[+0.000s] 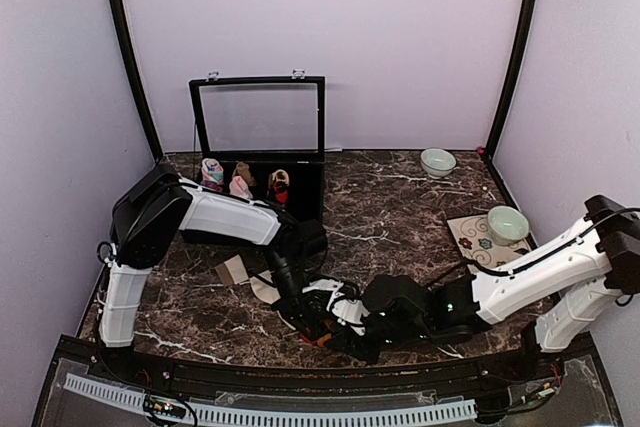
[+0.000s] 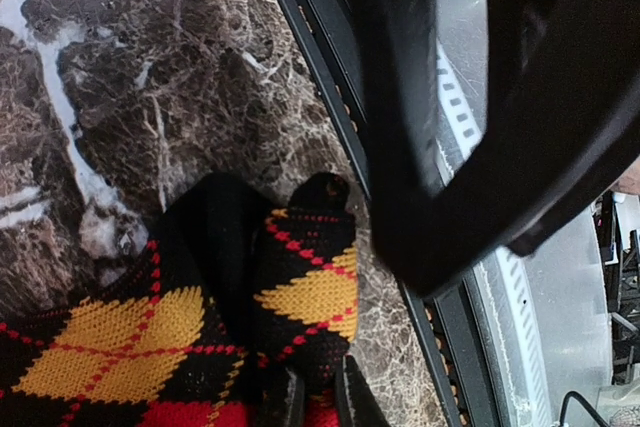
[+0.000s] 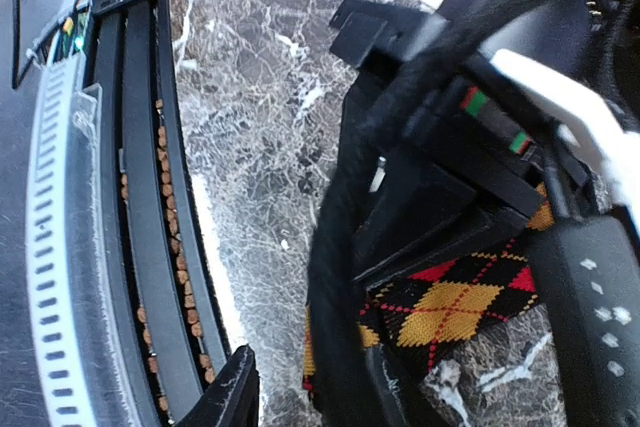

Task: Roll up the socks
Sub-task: Roll the sock at the center of the board.

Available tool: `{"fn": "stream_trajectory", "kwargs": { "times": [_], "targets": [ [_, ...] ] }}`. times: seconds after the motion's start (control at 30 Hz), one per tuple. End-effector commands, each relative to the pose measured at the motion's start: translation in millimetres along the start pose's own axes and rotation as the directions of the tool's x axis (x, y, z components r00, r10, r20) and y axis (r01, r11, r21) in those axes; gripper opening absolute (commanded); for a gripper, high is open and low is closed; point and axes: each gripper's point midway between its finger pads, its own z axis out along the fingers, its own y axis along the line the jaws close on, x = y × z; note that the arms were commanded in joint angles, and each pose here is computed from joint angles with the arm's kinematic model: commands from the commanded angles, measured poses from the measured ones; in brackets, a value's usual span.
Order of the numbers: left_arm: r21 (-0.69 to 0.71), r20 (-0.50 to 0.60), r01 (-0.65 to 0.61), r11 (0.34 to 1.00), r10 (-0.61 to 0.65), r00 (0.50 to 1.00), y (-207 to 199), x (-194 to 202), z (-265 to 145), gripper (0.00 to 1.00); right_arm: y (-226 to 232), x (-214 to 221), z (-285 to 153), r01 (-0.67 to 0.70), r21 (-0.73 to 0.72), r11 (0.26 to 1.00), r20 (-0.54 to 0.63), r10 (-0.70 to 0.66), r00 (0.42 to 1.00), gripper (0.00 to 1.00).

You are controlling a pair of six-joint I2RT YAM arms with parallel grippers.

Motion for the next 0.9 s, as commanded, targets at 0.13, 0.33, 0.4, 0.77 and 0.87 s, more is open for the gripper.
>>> {"fn": "stream_trajectory", "kwargs": {
  "times": [0.13,0.33,0.4,0.77,0.87],
  "targets": [
    [-0.067,-0.172,0.097,0.993,-0.107,0.979,17.9,46.1,10.9,0.08,-0.9,2.1,24.6,0.120,0.037,0.992,-0.055,-0.118,0.992,0.35],
    [-0.070,-0.170,0.098,0.993,-0.108,0.979,18.5,45.1,10.4,0.08,-9.8,13.1,38.6,0.131,0.085,0.988,-0.082,-0.124,0.989,0.33],
    [-0.074,-0.170,0.100,0.992,-0.111,0.979,19.3,44.6,10.1,0.08,-10.8,18.5,42.6,0.135,0.094,0.986,-0.094,-0.127,0.987,0.32],
    [-0.115,-0.180,0.110,0.987,-0.130,0.975,27.6,47.2,7.9,0.12,-7.3,34.9,48.8,0.087,0.109,0.990,-0.115,-0.075,0.991,0.17],
    [-0.129,-0.179,0.118,0.985,-0.140,0.974,30.3,48.4,7.1,0.14,-3.6,47.3,50.3,0.036,0.086,0.996,-0.129,-0.025,0.991,0.00]
  ]
}}
